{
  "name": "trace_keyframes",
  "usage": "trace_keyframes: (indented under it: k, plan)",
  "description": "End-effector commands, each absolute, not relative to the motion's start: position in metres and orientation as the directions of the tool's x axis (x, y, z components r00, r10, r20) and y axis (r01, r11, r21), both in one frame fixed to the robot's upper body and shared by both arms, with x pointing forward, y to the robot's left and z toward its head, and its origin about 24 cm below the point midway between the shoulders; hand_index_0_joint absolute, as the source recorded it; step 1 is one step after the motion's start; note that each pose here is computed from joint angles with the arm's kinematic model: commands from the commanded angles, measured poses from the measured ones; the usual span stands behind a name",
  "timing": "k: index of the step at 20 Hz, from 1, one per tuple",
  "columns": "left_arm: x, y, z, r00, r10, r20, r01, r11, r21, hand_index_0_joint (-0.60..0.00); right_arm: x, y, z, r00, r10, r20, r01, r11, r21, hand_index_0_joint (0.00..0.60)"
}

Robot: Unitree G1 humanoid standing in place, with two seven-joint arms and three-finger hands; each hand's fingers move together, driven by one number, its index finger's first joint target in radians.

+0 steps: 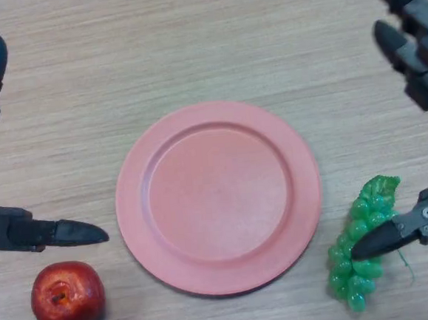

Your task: Pick up the green grapes and place it on the plate

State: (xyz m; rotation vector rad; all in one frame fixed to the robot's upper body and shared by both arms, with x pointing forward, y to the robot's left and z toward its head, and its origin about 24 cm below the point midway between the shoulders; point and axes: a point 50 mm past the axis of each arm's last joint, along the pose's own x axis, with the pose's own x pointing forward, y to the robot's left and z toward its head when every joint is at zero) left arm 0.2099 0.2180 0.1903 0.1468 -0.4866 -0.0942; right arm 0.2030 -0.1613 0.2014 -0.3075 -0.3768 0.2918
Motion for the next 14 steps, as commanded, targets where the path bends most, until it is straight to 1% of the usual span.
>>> trace_keyframes:
  k: [1, 2, 4, 6, 9, 10, 11, 12, 13, 14]
  plan:
    - [0.190, 0.217, 0.222, 0.761, -0.139, 0.634, -0.020, 0.971, 0.236, 0.000, 0.187, -0.159, 0.223, 0.778, 0.389, 0.493, -0.175, 0.889, -0.424, 0.000]
    - [0.189, 0.214, 0.221, 0.762, -0.140, 0.632, -0.015, 0.972, 0.233, 0.000, 0.186, -0.157, 0.218, 0.775, 0.411, 0.480, -0.199, 0.879, -0.432, 0.000]
    - [0.187, 0.207, 0.217, 0.763, -0.161, 0.626, 0.009, 0.971, 0.240, 0.000, 0.186, -0.154, 0.213, 0.767, 0.434, 0.473, -0.212, 0.867, -0.451, 0.000]
    - [0.183, 0.204, 0.218, 0.773, -0.176, 0.609, 0.034, 0.971, 0.236, 0.000, 0.185, -0.152, 0.212, 0.764, 0.442, 0.471, -0.219, 0.863, -0.455, 0.000]
    - [0.180, 0.212, 0.219, 0.778, -0.169, 0.605, 0.023, 0.970, 0.241, 0.000, 0.184, -0.151, 0.211, 0.761, 0.465, 0.453, -0.251, 0.854, -0.456, 0.000]
    - [0.184, 0.215, 0.217, 0.780, -0.172, 0.602, 0.013, 0.966, 0.260, 0.000, 0.182, -0.149, 0.208, 0.745, 0.495, 0.447, -0.279, 0.840, -0.466, 0.000]
    - [0.185, 0.216, 0.217, 0.779, -0.177, 0.602, 0.012, 0.963, 0.268, 0.000, 0.181, -0.148, 0.207, 0.736, 0.510, 0.445, -0.293, 0.833, -0.470, 0.000]
    - [0.188, 0.219, 0.218, 0.779, -0.176, 0.601, -0.005, 0.958, 0.287, 0.000, 0.181, -0.148, 0.204, 0.724, 0.534, 0.436, -0.317, 0.819, -0.478, 0.000]
    - [0.189, 0.220, 0.218, 0.782, -0.169, 0.600, -0.012, 0.958, 0.286, 0.000, 0.182, -0.150, 0.201, 0.724, 0.539, 0.429, -0.318, 0.814, -0.486, 0.000]
    - [0.192, 0.223, 0.216, 0.792, -0.155, 0.591, -0.021, 0.960, 0.280, 0.000, 0.188, -0.156, 0.195, 0.727, 0.545, 0.417, -0.305, 0.801, -0.514, 0.000]
